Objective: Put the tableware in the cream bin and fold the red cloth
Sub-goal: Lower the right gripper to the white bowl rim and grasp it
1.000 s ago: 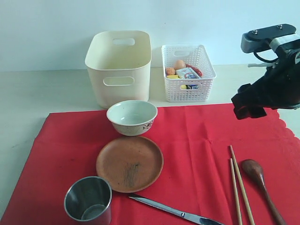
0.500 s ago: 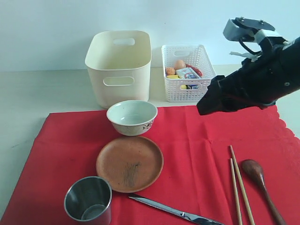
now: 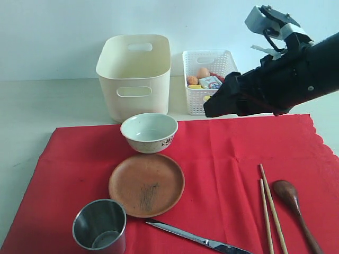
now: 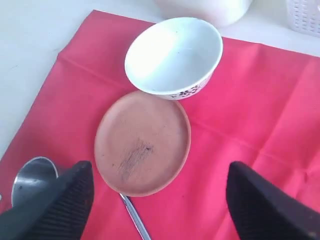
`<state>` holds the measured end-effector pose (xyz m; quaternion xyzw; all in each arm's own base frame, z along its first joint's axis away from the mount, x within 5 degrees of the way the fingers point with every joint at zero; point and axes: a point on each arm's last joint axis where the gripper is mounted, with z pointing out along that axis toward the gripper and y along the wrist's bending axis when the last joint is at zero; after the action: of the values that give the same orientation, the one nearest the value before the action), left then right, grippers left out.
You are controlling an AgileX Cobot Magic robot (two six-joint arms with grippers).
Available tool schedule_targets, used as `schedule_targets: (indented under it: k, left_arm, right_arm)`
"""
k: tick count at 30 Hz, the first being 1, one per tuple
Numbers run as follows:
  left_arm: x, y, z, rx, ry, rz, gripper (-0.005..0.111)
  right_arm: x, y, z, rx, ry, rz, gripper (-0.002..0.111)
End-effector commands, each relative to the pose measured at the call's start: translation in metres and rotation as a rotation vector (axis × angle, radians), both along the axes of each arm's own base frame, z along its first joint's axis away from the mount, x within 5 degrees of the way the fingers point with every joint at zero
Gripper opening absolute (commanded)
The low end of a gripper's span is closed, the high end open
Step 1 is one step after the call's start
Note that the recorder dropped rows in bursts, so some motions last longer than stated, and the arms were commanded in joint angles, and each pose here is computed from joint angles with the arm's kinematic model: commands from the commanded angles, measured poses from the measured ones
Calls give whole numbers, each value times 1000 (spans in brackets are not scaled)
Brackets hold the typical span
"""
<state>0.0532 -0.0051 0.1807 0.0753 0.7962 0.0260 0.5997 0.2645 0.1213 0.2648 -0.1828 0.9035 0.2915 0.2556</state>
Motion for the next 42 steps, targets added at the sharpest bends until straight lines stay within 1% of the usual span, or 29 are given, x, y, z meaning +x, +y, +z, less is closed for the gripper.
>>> schedule_targets:
  k: [1,8,15,16,17,20,23,26,29,34,35,37,40,42]
  left_arm:
    - [0,0,0,-1,-6,-5,0]
    - [0,0,0,-1,-6,-5,0]
    - [0,0,0,-1,-6,-5,0]
    - [0,0,0,-1,-6,-5,0]
    - [0,0,0,-1,-6,-5,0]
    - [0,0,0,-1,-6,-5,0]
    - [0,0,0,-1,-6,-5,0]
    - [0,0,0,-1,-6,-5,0]
    - [0,0,0,-1,-6,-5,0]
    - [0,0,0,-1,-6,-5,0]
    - [0,0,0,-1,-6,-5,0]
    - [0,0,0,-1,-6,-5,0]
    - [0,0,0,-1,-6,-5,0]
    - [0,0,0,-1,-6,-5,0]
  right_arm:
    - [14,4,-15,19,21,-15,70]
    - [41,13,-42,5,111,-6,70]
    - [73,23,-61,1,192,-10,70]
    - [85,27,-65,-16,203,-19,70]
    - [93,33,-70,-66,202,-3,70]
    - [109,51,-80,-178,176,15,70]
    - [131,67,-95,-312,164,-30,70]
    - [141,85,-102,-310,177,4,70]
    - [147,91,-109,-311,182,14,70]
    - [152,93,-131,-325,232,21,69]
    - [152,93,-132,-324,229,18,67]
    - [154,94,-135,-321,219,8,58]
    - [156,94,-135,-312,211,-21,40]
    - [157,94,-135,-309,204,-25,23]
